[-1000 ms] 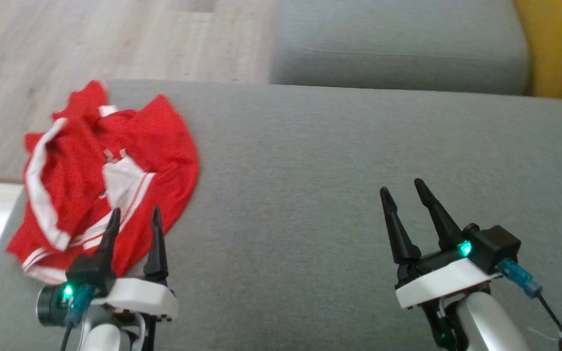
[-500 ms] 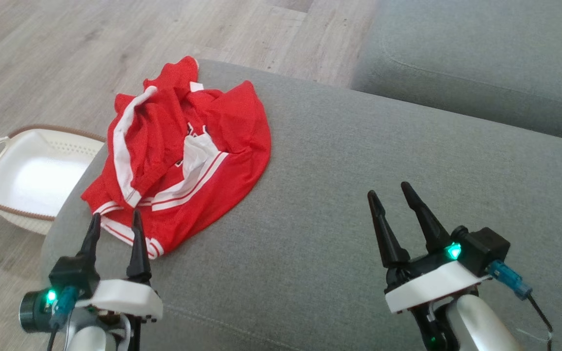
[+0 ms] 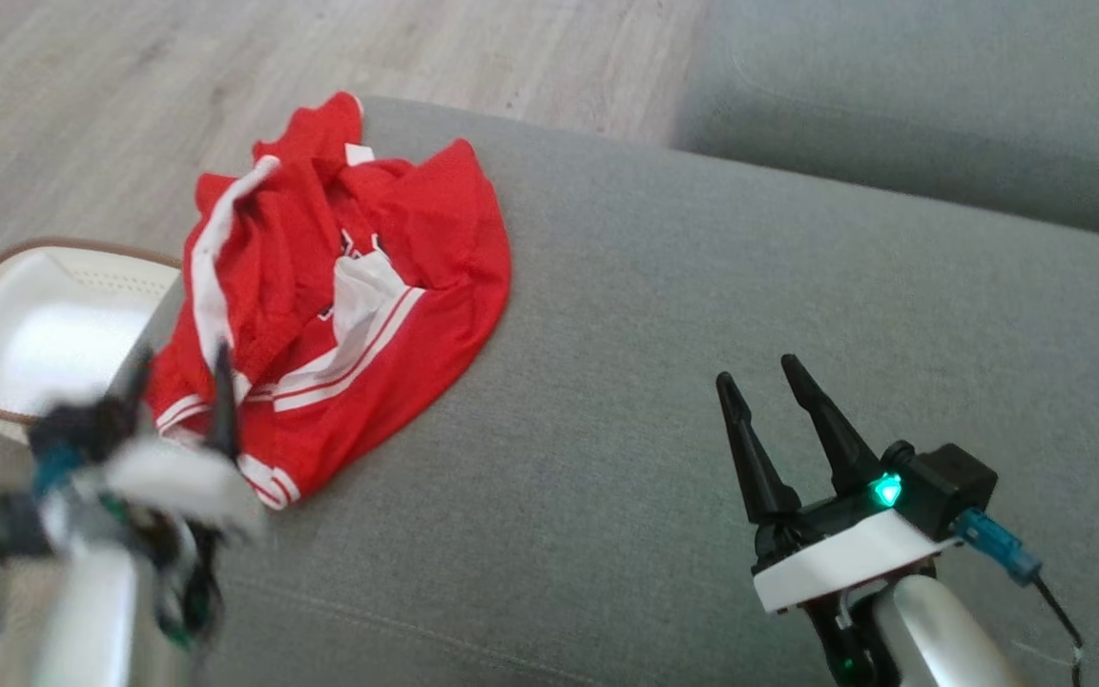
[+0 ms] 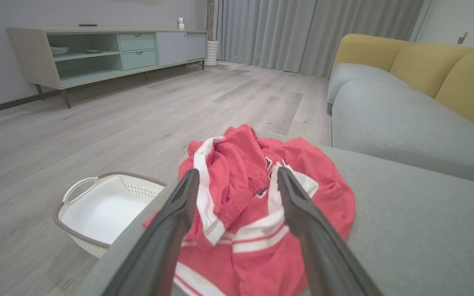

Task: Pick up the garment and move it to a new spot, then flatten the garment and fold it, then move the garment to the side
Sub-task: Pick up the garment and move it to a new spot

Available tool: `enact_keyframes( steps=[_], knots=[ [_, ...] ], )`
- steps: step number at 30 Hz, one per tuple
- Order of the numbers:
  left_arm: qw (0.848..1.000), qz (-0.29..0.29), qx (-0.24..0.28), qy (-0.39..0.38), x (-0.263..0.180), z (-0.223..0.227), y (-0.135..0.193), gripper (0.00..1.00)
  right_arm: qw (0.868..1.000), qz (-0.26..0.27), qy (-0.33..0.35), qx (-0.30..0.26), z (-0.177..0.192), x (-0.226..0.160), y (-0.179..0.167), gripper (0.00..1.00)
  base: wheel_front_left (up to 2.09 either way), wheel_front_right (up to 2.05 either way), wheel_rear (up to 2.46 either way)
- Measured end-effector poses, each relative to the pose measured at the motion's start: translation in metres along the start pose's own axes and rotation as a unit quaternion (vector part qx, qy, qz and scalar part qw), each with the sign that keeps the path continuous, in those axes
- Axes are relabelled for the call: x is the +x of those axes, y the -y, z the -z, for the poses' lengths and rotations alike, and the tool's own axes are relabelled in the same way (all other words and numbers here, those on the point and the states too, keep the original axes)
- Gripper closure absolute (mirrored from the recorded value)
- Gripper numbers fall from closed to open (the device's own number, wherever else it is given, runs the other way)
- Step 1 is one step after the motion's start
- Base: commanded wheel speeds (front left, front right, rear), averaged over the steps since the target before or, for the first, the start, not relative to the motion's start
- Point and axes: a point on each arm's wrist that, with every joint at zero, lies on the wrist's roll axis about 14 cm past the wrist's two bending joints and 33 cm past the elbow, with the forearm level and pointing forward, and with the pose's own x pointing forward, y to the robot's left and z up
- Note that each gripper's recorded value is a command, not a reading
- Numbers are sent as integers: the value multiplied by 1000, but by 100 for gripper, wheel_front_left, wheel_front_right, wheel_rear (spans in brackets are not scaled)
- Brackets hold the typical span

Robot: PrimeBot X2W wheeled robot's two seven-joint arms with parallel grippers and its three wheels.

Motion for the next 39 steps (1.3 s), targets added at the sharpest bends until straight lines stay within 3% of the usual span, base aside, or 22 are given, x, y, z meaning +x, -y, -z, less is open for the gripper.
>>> enact_keyframes(
  steps=[5,9,16,22,30,31,32,33,39],
  knots=[
    [999,-9,16,-46,56,-31,-19,0,1000,20,-7,1,6,-4,20,0,0,0,0],
    [991,-2,13,-133,85,-13,-23,0,999,39,-1,0,2,-5,37,0,0,0,0],
    [948,26,-18,-316,95,66,0,0,996,89,-4,2,6,-21,72,0,0,0,0],
    [919,23,-17,-393,105,98,7,0,993,117,0,0,4,-26,95,0,0,0,0],
    [880,20,-7,-475,85,133,4,0,991,131,1,1,4,-28,105,0,0,0,0],
    [878,18,-7,-478,84,134,2,35,991,131,1,1,4,-28,105,0,0,0,0],
    [880,16,-6,-475,85,133,0,79,991,131,1,1,4,-28,105,0,0,0,0],
    [883,14,-5,-469,88,130,-2,100,991,130,2,1,3,-28,105,0,0,0,0],
    [914,32,16,-404,109,97,1,100,992,124,13,-4,-6,-25,99,0,0,0,0]
  ],
)
